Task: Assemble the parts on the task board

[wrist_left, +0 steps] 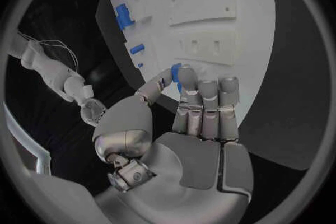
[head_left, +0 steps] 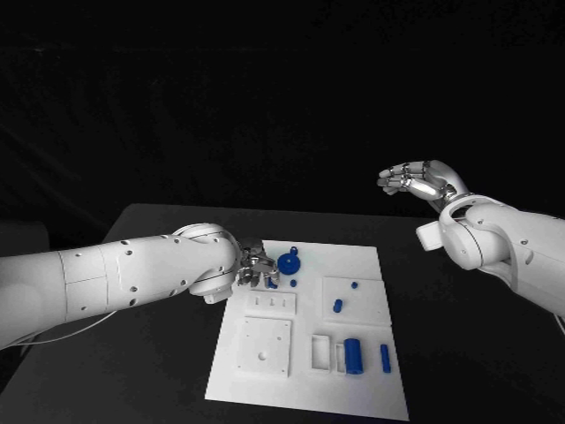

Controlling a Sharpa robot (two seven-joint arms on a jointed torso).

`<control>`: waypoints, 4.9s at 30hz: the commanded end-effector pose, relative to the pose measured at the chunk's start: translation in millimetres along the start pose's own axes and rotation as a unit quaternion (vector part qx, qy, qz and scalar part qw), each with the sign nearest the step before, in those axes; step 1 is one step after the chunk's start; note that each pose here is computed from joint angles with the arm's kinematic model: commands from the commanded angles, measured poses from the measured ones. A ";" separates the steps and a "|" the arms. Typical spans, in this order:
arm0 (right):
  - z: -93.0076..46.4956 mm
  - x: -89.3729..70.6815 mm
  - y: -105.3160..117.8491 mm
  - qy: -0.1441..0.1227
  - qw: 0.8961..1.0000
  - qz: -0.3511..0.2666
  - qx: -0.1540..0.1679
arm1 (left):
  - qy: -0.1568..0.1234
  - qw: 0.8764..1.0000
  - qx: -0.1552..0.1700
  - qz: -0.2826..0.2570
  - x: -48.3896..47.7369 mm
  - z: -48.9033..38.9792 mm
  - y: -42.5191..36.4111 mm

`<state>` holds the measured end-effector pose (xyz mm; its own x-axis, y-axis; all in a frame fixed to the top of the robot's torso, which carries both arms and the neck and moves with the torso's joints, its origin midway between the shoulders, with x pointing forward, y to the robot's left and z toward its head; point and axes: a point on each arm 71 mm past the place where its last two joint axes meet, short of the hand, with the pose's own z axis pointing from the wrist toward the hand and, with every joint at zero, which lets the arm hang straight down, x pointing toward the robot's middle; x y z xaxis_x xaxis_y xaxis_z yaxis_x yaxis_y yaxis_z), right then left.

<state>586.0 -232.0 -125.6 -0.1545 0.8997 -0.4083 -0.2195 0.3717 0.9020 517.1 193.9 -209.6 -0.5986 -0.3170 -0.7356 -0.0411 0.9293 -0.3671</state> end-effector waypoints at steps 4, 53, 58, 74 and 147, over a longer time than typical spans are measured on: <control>-0.1 2.4 2.3 0.010 1.000 0.007 -0.009 | 0.006 0.999 0.006 0.031 7.7 2.2 -2.4; -0.6 7.4 2.8 0.033 0.999 0.011 -0.006 | -0.013 0.999 0.001 0.051 34.1 11.4 12.4; -0.9 5.8 2.0 0.032 0.999 0.011 -0.005 | -0.015 0.999 0.003 0.047 34.6 9.3 12.6; -1.1 4.0 1.0 0.032 0.999 0.010 -0.003 | -0.040 0.999 0.015 0.026 36.7 2.3 13.3; -0.3 3.4 -1.7 0.037 0.999 0.011 0.003 | -0.049 0.998 0.020 0.041 51.3 7.7 17.2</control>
<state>585.9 -231.2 -128.5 -0.2140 0.8920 -0.3982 -0.2043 0.3578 0.9112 492.6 193.7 -257.2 -0.5067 -0.2704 -0.8186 0.0257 0.9444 -0.3279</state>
